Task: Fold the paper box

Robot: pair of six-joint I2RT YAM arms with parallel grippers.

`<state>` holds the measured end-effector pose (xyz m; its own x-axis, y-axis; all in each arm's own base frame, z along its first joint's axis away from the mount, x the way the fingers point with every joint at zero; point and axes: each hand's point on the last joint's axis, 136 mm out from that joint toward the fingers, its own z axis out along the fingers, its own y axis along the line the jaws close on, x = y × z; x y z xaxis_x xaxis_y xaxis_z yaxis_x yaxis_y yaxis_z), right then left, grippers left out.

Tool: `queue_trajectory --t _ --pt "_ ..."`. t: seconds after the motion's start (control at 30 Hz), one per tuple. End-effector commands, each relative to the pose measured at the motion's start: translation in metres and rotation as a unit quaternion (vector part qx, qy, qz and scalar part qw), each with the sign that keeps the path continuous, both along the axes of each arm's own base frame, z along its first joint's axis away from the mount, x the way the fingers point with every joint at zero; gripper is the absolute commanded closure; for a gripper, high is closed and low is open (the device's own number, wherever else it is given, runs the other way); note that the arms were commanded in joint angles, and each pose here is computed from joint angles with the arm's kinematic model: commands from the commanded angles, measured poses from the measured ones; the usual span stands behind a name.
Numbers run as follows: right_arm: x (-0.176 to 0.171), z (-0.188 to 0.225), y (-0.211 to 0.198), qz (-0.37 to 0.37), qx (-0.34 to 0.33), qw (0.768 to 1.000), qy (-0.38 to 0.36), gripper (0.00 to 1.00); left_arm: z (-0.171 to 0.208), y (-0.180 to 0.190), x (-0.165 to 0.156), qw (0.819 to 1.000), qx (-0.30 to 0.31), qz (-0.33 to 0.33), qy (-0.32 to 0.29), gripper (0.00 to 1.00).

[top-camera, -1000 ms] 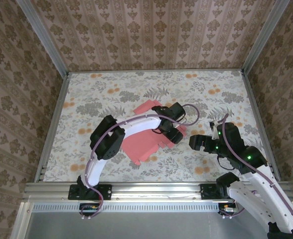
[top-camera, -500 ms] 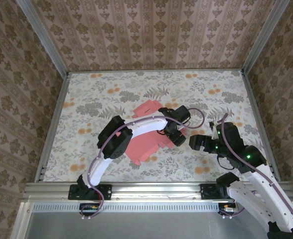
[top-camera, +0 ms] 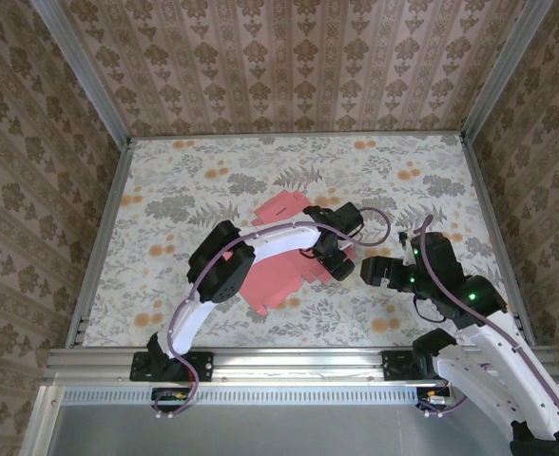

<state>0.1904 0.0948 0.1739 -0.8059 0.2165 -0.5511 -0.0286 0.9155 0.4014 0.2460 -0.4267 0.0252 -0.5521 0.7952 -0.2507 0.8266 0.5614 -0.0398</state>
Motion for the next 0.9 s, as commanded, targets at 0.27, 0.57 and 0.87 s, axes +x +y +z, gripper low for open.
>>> queue_trajectory --t 0.27,0.57,0.87 --pt "0.0030 0.0033 -0.0039 -0.015 -0.001 1.000 -0.007 0.00 -0.0168 0.0062 -0.0055 1.000 0.028 0.009 0.011 0.21" --pt "0.0038 0.0037 -0.0040 -0.018 0.001 1.000 -0.009 0.00 -0.0169 0.0089 -0.0097 0.999 0.041 0.005 -0.004 0.27" --pt "0.0041 0.0043 -0.0041 -0.020 0.003 1.000 -0.011 0.00 -0.0079 0.0110 -0.0082 0.999 0.046 -0.001 -0.019 0.40"
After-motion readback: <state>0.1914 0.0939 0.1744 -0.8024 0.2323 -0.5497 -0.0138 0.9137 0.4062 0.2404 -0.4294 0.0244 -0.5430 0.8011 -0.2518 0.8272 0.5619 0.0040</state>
